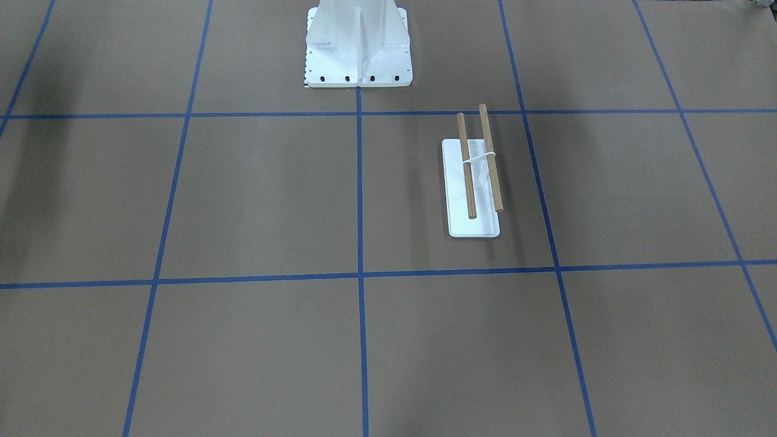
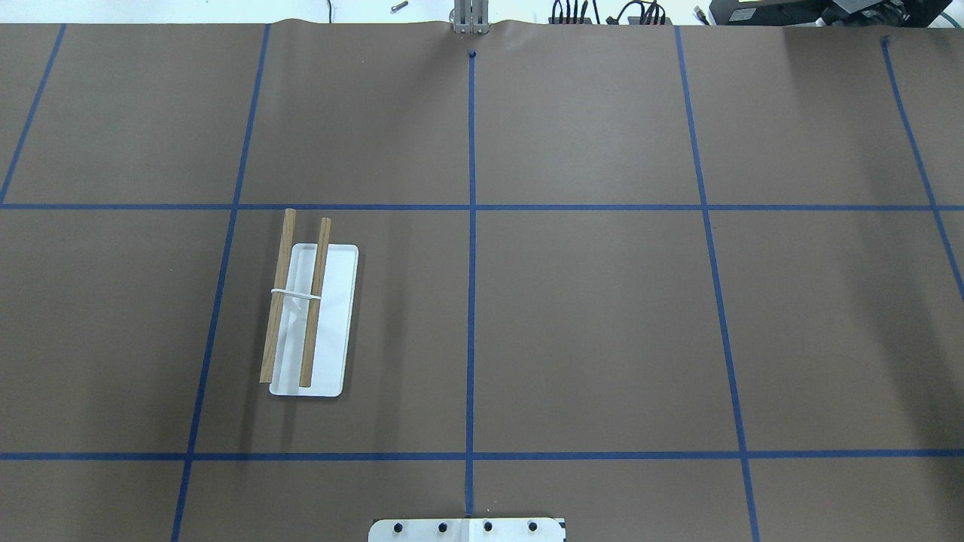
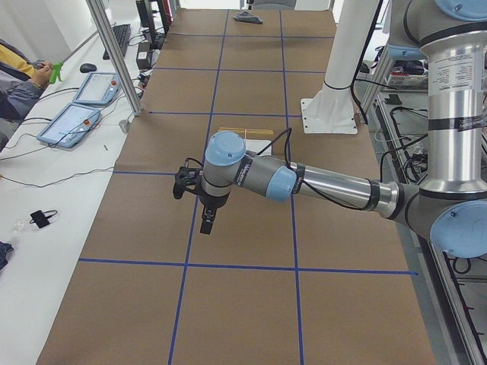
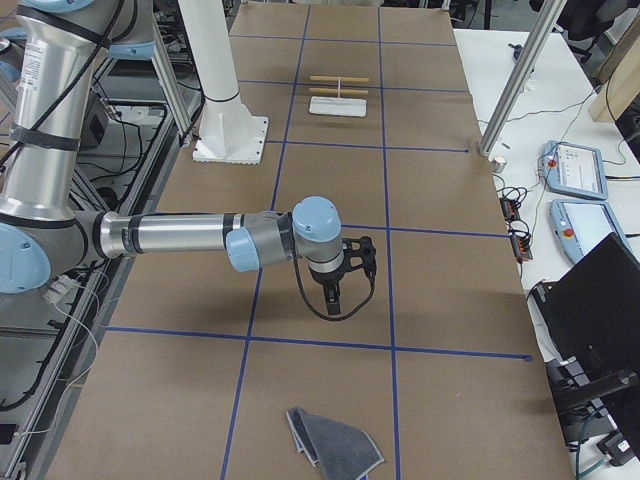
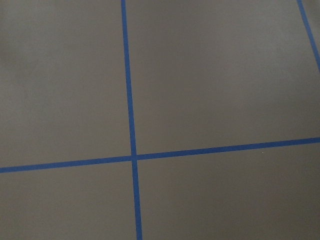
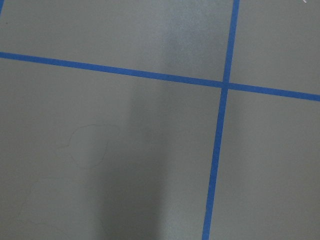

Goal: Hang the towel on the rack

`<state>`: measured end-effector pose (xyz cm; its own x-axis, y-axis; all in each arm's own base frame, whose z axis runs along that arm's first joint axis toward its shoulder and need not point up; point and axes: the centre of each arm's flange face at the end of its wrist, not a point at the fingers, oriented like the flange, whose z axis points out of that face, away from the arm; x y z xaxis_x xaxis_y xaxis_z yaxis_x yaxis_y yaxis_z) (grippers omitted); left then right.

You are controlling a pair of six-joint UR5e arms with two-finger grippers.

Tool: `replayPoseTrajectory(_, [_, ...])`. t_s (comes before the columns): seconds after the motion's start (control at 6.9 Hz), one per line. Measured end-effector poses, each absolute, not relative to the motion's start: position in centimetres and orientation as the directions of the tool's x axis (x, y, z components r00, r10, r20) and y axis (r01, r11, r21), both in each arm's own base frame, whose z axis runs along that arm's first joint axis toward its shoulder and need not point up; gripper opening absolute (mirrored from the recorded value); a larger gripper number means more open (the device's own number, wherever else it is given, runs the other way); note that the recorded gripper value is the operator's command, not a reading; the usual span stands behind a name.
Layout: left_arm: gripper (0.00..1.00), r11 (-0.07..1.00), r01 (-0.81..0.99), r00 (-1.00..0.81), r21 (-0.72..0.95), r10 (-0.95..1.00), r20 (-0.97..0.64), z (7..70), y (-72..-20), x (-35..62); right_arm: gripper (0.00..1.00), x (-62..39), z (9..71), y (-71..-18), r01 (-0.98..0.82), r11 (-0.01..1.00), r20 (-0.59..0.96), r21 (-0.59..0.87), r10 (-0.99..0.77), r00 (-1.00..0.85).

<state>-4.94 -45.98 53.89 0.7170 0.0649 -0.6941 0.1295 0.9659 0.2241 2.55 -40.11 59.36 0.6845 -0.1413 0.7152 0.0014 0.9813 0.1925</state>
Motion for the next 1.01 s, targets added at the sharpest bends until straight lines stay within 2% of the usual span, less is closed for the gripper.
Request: replayPoseTrajectory(1.01, [0.98, 0.969, 0.128, 0.706, 0.212, 0.061, -0.706, 54.4, -45.3, -4.6, 1.0, 2.4, 61.5, -39.8, -0.001, 0.982, 0.73, 0.187, -0.138, 0.67])
